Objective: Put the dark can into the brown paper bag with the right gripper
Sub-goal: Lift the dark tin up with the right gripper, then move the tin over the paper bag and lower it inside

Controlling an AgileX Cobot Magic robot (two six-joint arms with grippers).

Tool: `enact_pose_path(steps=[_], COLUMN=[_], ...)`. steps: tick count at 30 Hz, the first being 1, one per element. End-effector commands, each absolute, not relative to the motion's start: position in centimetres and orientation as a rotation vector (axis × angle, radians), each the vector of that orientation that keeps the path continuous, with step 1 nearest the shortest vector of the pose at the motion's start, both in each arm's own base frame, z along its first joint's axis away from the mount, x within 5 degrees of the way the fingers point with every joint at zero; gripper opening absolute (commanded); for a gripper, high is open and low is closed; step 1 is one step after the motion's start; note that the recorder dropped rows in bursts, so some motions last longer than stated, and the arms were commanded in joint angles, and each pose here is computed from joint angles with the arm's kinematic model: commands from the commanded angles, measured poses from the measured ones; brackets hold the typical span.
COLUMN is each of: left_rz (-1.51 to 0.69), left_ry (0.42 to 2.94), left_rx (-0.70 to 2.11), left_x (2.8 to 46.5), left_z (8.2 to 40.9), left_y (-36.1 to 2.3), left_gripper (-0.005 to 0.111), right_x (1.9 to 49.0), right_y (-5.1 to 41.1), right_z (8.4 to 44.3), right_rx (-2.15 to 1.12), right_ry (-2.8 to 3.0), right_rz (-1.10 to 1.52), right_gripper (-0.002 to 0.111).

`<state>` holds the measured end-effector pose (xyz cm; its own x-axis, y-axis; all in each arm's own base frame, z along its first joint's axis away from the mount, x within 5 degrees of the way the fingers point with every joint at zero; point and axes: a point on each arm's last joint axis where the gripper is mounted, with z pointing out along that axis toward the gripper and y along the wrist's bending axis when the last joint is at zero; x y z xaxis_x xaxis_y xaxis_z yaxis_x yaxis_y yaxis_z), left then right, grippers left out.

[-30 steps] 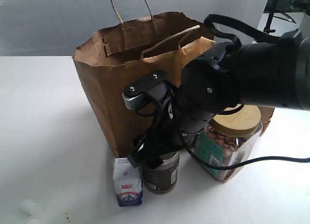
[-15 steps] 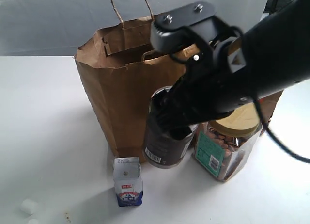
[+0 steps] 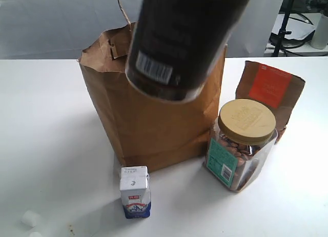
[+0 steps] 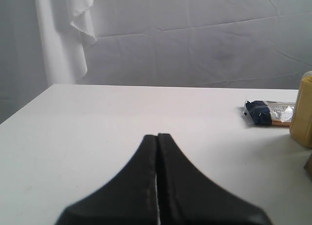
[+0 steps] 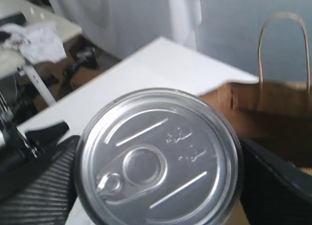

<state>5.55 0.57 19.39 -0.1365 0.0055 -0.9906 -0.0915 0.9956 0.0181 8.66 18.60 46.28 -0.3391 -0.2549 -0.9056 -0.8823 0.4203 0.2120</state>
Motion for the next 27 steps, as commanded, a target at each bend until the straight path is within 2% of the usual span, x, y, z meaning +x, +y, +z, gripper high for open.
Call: enact_pose_path(steps=[1,6,13,18,23,25,27], left_rz=[0.084,0.084,0.084,0.084,0.084,0.084,0.084], left_ry=[1.697,1.697,1.697,1.697,1.697,1.697,1.697], left_rx=[-0.067,-0.067,-0.067,-0.067,-0.067,-0.067,-0.067], left_x=[5.5,5.5,5.5,5.5,5.5,5.5,5.5], left_z=[19.4,19.4,19.4,19.4,19.4,19.4,19.4], left_y=[0.6,0.6,0.6,0.6,0.6,0.6,0.6], left_gripper=[0.000,0.000,0.000,0.000,0.000,0.000,0.000], right_x=[8.9,11.1,17.6,21.4,23.1,23.4,23.5], right_y=[18.5,21.2,27.8,29.8,31.4,31.8,31.9], right_z=[49.8,49.3,43.6,39.7,36.4,35.6,35.4], right_rx=[-0.861,-0.835,-0.862,-0.851,-0.883,-0.892,-0.896], right_ry=[1.574,1.476,1.522,1.602,1.683,1.701,1.709], right_rz=[0.990,0.898,0.714,0.653,0.618,0.611,0.608], right_gripper=[0.000,0.000,0.000,0.000,0.000,0.004,0.017])
